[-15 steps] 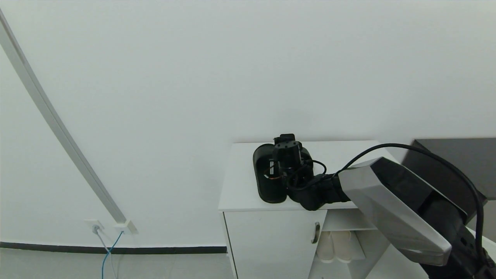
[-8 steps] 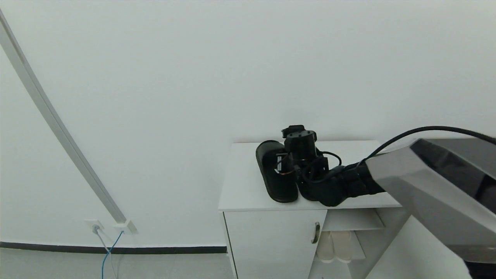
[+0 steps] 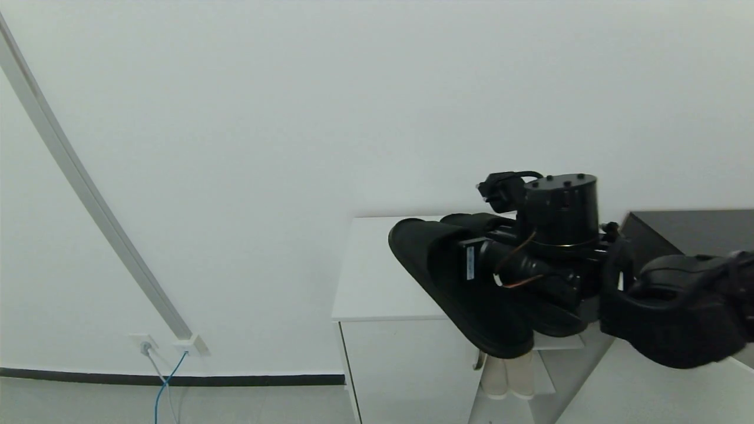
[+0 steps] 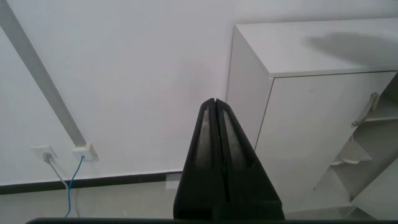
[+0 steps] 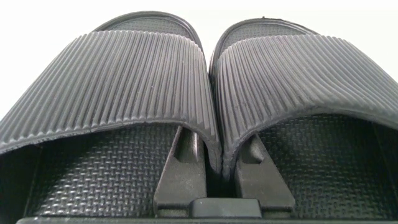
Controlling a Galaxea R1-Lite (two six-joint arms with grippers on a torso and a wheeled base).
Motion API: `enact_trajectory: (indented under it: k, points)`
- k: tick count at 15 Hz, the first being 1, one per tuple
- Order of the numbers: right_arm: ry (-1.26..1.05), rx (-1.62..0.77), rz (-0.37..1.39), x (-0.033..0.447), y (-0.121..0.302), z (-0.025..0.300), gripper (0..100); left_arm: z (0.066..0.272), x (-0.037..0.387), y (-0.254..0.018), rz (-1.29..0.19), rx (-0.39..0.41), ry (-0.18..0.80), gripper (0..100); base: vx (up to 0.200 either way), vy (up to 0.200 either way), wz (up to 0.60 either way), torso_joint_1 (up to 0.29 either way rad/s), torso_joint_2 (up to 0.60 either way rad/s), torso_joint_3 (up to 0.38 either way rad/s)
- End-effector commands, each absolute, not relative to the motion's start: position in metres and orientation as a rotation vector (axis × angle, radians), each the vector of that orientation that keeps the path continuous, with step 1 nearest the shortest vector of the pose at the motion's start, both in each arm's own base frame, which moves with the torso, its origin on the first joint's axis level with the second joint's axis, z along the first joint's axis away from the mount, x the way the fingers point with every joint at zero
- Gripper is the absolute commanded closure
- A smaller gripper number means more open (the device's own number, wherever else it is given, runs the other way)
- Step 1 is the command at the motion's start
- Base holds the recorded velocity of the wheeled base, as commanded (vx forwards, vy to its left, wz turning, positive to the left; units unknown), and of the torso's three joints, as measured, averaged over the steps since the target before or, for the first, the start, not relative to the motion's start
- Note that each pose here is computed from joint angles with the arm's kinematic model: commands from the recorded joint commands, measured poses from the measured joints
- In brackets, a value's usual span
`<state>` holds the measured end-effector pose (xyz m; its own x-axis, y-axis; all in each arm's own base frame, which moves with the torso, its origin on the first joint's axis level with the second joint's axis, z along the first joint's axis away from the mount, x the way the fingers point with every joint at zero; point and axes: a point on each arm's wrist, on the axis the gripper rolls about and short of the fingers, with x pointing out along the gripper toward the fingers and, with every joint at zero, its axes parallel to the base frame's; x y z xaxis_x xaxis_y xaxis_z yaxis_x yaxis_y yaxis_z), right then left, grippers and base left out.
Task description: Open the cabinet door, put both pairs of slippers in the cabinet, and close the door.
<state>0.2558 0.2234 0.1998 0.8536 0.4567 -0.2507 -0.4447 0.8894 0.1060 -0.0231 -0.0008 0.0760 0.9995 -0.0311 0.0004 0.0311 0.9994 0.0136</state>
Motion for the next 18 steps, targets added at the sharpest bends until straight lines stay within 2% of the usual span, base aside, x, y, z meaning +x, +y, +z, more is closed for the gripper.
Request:
enact_trajectory:
  k: [1, 5, 8, 15, 18]
  points:
    - [0.218, 0.076, 0.574, 0.209, 0.199, 0.227, 100, 0.076, -0.023, -0.001, -0.031, 0.014, 0.0, 100, 0.0, 0.0, 0.0, 0.0, 0.0, 0.0]
    - [0.171, -0.043, 0.667, 0.189, 0.186, 0.218, 100, 0.076, -0.023, -0.001, -0.031, 0.014, 0.0, 100, 0.0, 0.0, 0.0, 0.0, 0.0, 0.0]
    - [-0.004, -0.12, 0.679, 0.201, 0.197, 0.207, 100, 0.076, -0.023, -0.001, -0.031, 0.014, 0.0, 100, 0.0, 0.0, 0.0, 0.0, 0.0, 0.0]
    - [0.006, -0.12, 0.68, 0.205, 0.201, 0.201, 100, 0.076, -0.023, -0.001, -0.031, 0.014, 0.0, 100, 0.0, 0.0, 0.0, 0.0, 0.0, 0.0]
    - [0.006, -0.12, 0.68, 0.205, 0.201, 0.201, 100, 0.076, -0.023, -0.001, -0.031, 0.012, 0.0, 100, -0.2, 0.0, 0.0, 0.005, 0.0, 0.004]
